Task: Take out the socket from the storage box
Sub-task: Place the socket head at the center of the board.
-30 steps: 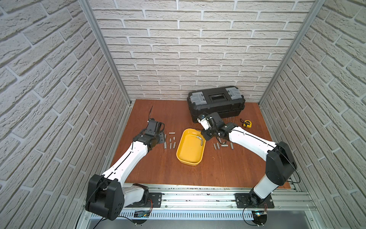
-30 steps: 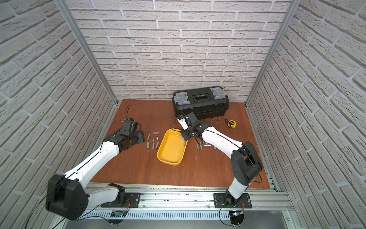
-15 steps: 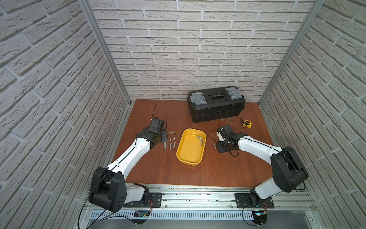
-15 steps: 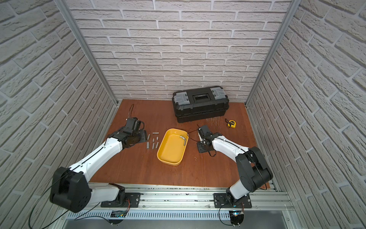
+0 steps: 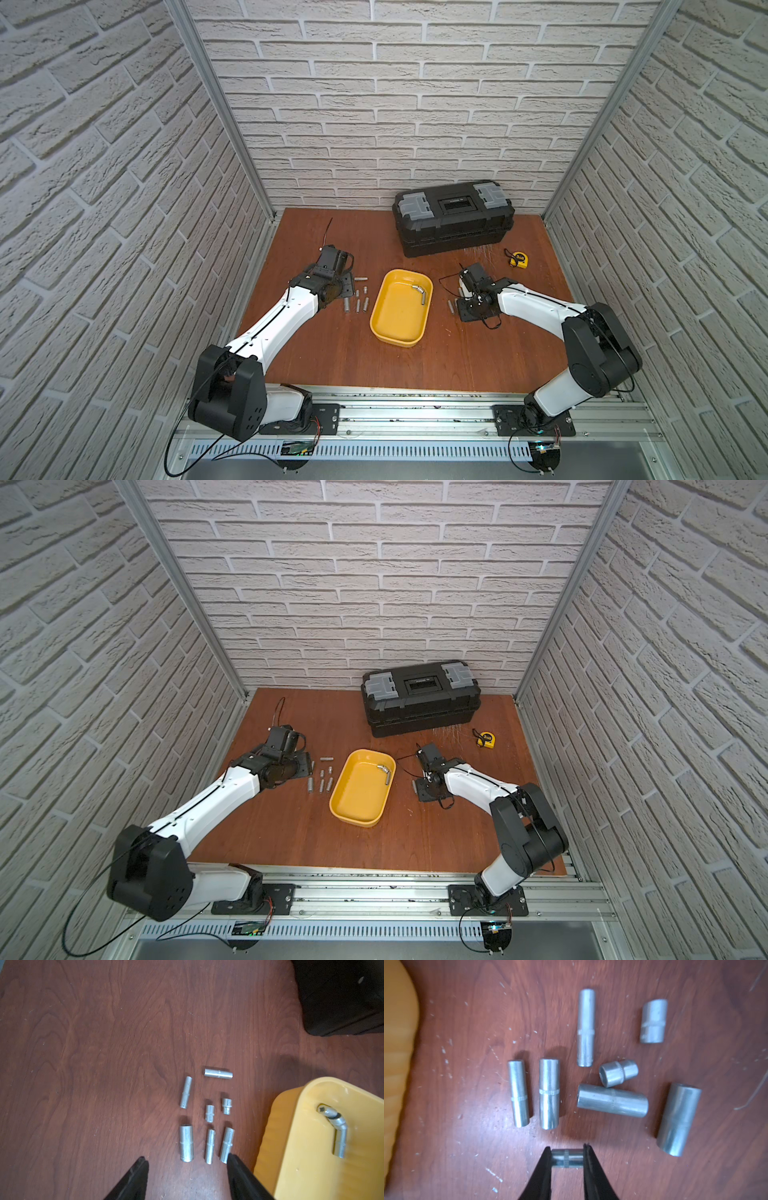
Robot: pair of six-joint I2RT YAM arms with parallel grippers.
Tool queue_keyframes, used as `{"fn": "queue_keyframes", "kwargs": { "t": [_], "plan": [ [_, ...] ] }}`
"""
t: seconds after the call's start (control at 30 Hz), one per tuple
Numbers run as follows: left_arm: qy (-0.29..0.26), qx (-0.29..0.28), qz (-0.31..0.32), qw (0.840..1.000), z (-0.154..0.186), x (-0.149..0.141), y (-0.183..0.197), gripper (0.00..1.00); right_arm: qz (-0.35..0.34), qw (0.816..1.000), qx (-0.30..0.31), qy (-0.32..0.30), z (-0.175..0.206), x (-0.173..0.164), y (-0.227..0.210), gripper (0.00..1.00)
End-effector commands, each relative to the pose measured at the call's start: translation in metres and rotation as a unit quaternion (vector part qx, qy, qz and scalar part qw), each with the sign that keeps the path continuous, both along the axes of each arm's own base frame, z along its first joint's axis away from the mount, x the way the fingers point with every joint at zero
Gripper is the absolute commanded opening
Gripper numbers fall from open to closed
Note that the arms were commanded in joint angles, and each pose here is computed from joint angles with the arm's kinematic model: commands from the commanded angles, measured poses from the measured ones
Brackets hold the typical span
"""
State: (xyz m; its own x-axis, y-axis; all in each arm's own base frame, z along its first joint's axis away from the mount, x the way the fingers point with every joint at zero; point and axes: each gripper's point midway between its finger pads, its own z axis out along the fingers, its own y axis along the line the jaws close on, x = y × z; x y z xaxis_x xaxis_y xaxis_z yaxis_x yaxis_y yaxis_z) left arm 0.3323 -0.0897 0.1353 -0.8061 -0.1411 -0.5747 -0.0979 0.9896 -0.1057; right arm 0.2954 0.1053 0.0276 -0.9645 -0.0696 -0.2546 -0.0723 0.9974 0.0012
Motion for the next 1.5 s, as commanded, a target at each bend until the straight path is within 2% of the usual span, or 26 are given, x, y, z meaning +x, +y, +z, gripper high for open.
{"fn": "queue_keyframes", "kwargs": {
  "t": [0.0, 0.17, 0.4, 0.5, 0.73, 1.07, 1.47],
  "plan": [
    [-0.018, -0.004, -0.013, 1.0, 0.012, 0.009, -0.008, 0.64, -0.013, 1.0, 0.006, 0.013, -0.009, -0.005, -0.003, 0.26],
    [-0.018, -0.004, -0.019, 1.0, 0.013, 0.01, -0.011, 0.64, -0.018, 0.999, 0.013, 0.024, -0.015, -0.008, -0.004, 0.28],
    [-0.016, 0.0, -0.043, 0.999, 0.016, 0.01, -0.026, 0.65, -0.015, 1.0, 0.018, 0.017, -0.007, -0.006, -0.002, 0.43],
    [-0.018, 0.0, -0.058, 0.998, 0.018, 0.011, -0.037, 0.65, -0.012, 1.0, 0.017, 0.008, 0.002, -0.002, -0.003, 0.46],
    [-0.019, 0.004, -0.106, 0.994, 0.023, 0.011, -0.072, 0.65, -0.005, 0.999, 0.026, -0.024, 0.033, 0.008, 0.0, 0.48],
    [0.008, 0.013, -0.168, 0.986, 0.005, 0.013, -0.135, 0.65, 0.0, 0.996, 0.038, -0.086, 0.079, 0.018, 0.0, 0.5],
    [0.068, 0.03, -0.182, 0.98, -0.035, 0.034, -0.184, 0.65, -0.001, 0.996, 0.04, -0.075, 0.073, 0.013, -0.002, 0.5]
  ]
}}
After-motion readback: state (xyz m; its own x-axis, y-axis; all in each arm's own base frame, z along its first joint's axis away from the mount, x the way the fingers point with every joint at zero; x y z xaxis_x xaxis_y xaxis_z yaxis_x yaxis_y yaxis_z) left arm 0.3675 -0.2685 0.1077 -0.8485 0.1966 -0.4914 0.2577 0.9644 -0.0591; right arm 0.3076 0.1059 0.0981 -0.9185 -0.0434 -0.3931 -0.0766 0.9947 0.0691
